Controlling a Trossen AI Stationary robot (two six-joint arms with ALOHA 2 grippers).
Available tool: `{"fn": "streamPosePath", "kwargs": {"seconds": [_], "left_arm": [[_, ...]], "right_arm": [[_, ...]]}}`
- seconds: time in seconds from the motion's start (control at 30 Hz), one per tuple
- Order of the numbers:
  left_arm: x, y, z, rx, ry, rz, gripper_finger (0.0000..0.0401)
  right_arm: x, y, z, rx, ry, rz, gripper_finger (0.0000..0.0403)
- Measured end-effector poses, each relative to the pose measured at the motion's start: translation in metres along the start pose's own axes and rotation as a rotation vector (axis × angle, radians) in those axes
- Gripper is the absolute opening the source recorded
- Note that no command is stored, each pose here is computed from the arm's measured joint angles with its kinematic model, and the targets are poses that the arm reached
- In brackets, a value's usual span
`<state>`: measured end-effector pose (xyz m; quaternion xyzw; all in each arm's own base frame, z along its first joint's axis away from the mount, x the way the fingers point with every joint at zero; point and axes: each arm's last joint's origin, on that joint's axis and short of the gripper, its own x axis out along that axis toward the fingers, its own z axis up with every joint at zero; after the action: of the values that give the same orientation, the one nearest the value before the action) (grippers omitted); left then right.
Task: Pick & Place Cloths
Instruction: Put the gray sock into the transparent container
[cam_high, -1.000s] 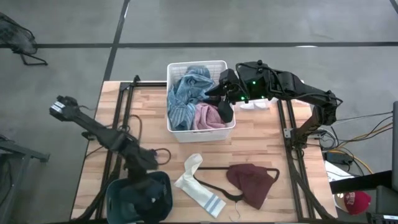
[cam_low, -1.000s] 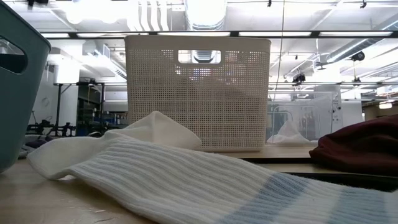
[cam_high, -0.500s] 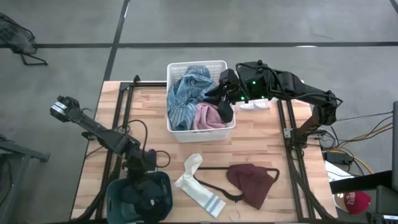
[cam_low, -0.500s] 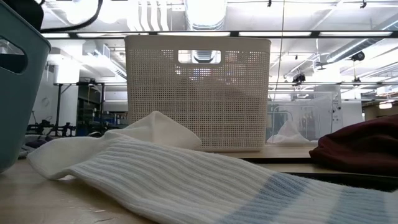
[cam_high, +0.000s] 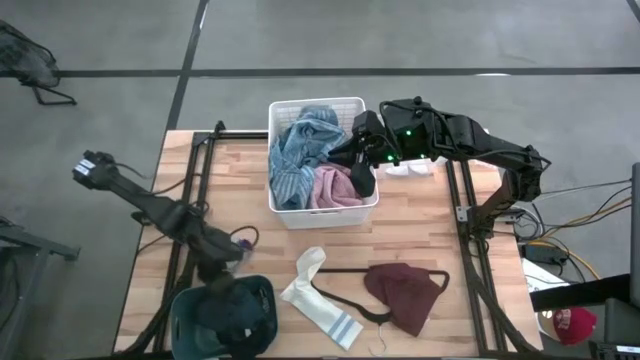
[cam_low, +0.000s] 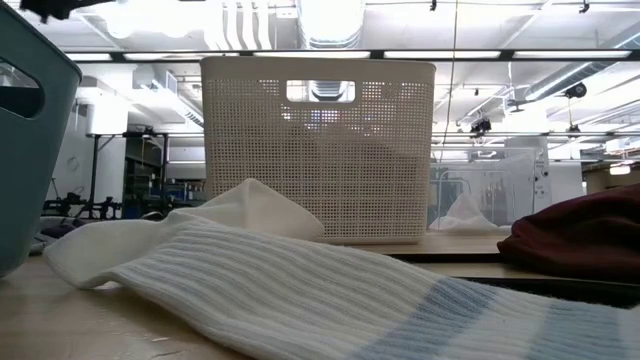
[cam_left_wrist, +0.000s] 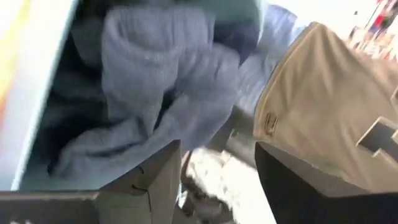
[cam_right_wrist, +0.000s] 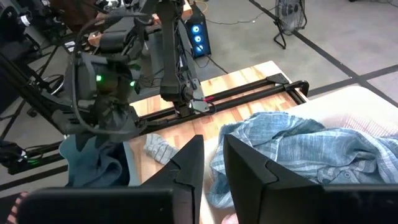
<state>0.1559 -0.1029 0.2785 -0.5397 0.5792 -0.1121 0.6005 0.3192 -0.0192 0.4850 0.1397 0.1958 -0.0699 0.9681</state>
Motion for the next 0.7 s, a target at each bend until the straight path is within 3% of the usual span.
{"fn": "streamPosePath", "kwargs": {"seconds": [0.23, 0.4, 0.57, 0.7], "left_arm": [[-0.014, 0.004, 0.01, 0.034, -0.328, 0.029, 0.0209], [-0.018, 0.009, 0.015, 0.076, -0.525, 0.115, 0.0209], [-0.02, 0.022, 0.012, 0.069, -0.516, 0.258, 0.0208], [-0.023, 0.043, 0.008, -0.049, -0.513, 0.453, 0.0208]], "right_arm": [[0.0, 0.0, 0.0, 0.003, 0.0, 0.001, 0.0041], [0.0, 0.0, 0.0, 0.004, 0.0, 0.001, 0.0032], [0.0, 0.0, 0.0, 0.007, 0.0, 0.001, 0.0027], [0.0, 0.0, 0.0, 0.029, 0.001, 0.001, 0.0033]]}}
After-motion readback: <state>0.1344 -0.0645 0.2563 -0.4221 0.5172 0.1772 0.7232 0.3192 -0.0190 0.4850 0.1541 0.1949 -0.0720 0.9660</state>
